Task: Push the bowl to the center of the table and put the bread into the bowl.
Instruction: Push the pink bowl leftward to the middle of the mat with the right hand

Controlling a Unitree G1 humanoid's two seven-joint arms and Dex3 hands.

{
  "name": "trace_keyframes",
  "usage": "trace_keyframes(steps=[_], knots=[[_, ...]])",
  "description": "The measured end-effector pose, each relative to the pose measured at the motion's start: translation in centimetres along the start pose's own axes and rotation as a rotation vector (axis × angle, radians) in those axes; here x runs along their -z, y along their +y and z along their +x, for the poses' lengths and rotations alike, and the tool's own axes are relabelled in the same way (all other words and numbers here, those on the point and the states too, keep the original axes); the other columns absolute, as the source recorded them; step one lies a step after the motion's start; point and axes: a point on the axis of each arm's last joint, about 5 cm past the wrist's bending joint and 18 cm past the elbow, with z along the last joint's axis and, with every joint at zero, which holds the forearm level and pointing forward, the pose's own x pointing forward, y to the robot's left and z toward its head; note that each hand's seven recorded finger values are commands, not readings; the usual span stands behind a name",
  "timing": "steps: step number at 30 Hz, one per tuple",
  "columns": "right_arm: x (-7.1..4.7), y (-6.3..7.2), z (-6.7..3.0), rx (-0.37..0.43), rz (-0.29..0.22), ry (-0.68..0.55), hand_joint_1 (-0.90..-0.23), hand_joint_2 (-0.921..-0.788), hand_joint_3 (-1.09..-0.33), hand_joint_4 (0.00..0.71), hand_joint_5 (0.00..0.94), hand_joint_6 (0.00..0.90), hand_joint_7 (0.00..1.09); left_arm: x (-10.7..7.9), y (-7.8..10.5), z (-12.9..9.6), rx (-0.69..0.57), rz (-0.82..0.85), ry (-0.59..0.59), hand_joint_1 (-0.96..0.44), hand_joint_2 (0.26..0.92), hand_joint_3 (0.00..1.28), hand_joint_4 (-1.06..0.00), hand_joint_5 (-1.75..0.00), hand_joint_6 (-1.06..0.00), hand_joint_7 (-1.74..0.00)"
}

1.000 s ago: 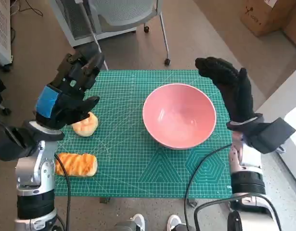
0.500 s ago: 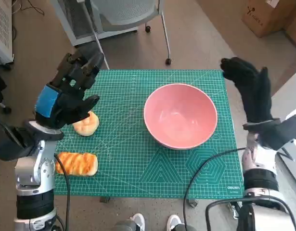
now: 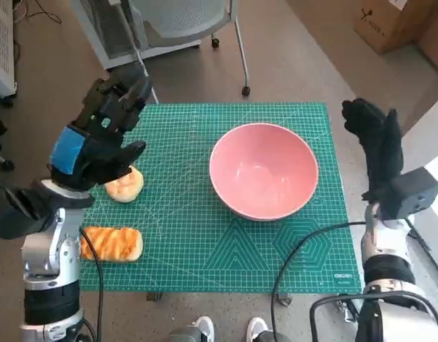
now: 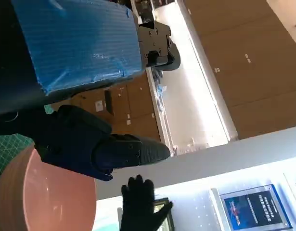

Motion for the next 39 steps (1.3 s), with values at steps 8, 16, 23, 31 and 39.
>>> trace_keyframes(steps=[8, 16, 23, 31, 39], knots=[[1.0, 1.8, -0.38, 0.006, 0.027, 0.084, -0.589, -0.921, -0.888, 0.099, 0.005, 0.251, 0.01, -0.1, 0.1, -0.3, -0.003, 0.011, 0.008, -0.54, 0.875, 0.31, -0.08, -0.02, 0.0, -0.53], [1.9, 3.5, -0.69, -0.016, 0.069, 0.172, -0.601, -0.921, -0.886, 0.103, 0.004, 0.273, 0.02, -0.4, 0.2, -0.8, -0.012, 0.028, 0.001, -0.56, 0.897, 0.26, -0.08, -0.02, 0.0, -0.52], [2.3, 5.5, -0.77, -0.041, 0.136, 0.234, -0.582, -0.921, -0.858, 0.101, 0.002, 0.286, 0.03, -0.5, 0.3, -1.4, -0.03, 0.035, 0.01, -0.57, 0.919, 0.21, -0.09, -0.01, 0.0, -0.51], [2.1, 7.9, -0.44, -0.077, 0.201, 0.258, -0.622, -0.921, -0.823, 0.109, 0.005, 0.304, 0.04, -0.6, 0.3, -2.2, -0.051, 0.041, 0.02, -0.56, 0.921, 0.21, -0.09, -0.01, 0.0, -0.51], [1.7, 9.6, 0.02, -0.123, 0.225, 0.28, -0.659, -0.921, -0.809, 0.114, 0.006, 0.317, 0.04, -0.9, 0.2, -3.0, -0.064, 0.048, 0.03, -0.57, 0.921, 0.2, -0.09, -0.01, 0.0, -0.52]])
